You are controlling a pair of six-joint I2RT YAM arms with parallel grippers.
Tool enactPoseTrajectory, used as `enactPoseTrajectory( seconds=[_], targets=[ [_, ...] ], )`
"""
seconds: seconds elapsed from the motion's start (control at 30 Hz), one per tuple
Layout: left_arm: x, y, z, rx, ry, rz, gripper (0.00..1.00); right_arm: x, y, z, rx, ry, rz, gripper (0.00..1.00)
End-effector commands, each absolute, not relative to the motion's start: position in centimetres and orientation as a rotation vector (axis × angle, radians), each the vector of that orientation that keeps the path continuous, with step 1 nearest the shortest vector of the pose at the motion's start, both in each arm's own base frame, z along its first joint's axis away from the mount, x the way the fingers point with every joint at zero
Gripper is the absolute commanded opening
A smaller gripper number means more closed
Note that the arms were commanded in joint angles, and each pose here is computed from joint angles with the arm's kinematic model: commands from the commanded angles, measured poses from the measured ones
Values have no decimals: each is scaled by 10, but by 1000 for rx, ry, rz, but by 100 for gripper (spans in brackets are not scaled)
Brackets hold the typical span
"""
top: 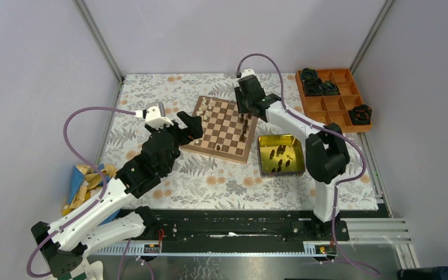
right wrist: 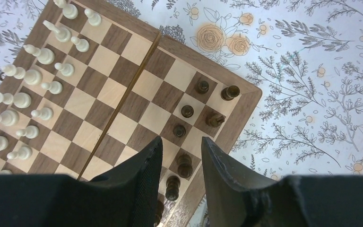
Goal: Set up the chess pieces on the board
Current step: Place the chess piece on the chessboard, then pick up the chess piece from the chessboard.
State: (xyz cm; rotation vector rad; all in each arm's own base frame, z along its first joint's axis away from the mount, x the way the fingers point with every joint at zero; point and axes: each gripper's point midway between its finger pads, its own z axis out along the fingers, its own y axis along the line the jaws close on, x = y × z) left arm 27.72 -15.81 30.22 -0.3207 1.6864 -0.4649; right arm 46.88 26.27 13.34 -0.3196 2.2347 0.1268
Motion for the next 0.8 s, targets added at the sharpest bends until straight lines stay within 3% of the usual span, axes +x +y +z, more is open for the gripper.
enactPoseTrajectory(
  seconds=[0.0, 0.23, 0.53, 0.77],
  targets=[
    [279, -157, 301, -347, 1680, -458, 99, 457, 270, 178, -339, 2129, 201, 43],
    [285, -166, 264, -347, 1759, -417, 99, 423, 272, 196, -355, 2072, 208, 43],
    [296, -198, 200, -247, 1944, -360, 98, 405, 212, 228, -120, 1926, 101, 44],
    [303, -231, 138, -102, 2158, -293, 87, 404, 171, 221, 1, 1899, 68, 45]
  ],
)
